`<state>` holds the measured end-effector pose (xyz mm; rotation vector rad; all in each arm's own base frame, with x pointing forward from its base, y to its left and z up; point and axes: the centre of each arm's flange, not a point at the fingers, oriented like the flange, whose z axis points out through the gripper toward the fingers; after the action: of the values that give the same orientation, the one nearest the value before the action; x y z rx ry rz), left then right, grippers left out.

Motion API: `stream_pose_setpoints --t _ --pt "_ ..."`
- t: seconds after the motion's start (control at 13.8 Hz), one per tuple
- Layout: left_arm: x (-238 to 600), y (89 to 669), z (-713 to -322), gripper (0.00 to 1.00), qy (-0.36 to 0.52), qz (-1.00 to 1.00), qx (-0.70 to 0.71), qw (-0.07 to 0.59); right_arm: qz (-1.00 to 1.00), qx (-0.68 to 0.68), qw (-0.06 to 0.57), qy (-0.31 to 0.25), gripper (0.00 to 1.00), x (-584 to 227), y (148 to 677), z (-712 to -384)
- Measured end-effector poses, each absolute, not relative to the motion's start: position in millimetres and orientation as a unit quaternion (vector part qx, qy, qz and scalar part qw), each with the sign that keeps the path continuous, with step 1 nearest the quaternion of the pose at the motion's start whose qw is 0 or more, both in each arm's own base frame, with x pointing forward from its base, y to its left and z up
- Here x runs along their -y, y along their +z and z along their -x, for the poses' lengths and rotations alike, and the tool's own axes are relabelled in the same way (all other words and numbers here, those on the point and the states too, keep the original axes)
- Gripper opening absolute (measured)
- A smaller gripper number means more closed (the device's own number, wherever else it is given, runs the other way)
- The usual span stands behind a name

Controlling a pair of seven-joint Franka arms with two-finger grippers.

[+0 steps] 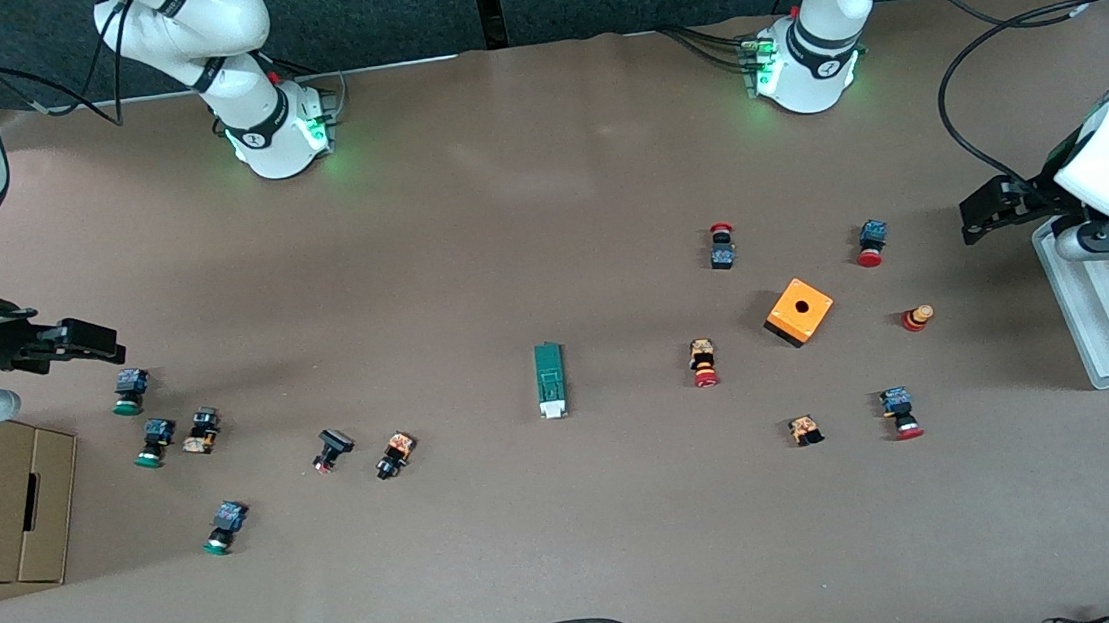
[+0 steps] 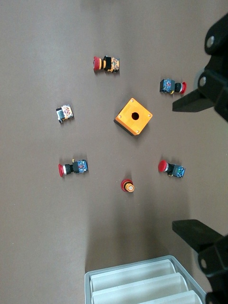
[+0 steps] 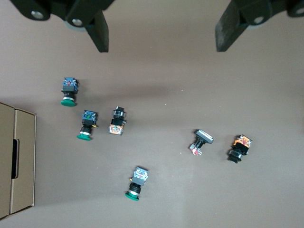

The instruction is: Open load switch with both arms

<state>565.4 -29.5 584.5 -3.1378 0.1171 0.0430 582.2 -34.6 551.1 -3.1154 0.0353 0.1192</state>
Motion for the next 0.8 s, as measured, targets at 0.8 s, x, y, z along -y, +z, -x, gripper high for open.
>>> stream_pose_setpoints --t 0.8 --pt "30.3 584.1 -565.1 1.00 0.015 0.999 -0.038 -0.001 0.999 -0.012 0.012 0.035 1.00 35.9 549.0 -584.6"
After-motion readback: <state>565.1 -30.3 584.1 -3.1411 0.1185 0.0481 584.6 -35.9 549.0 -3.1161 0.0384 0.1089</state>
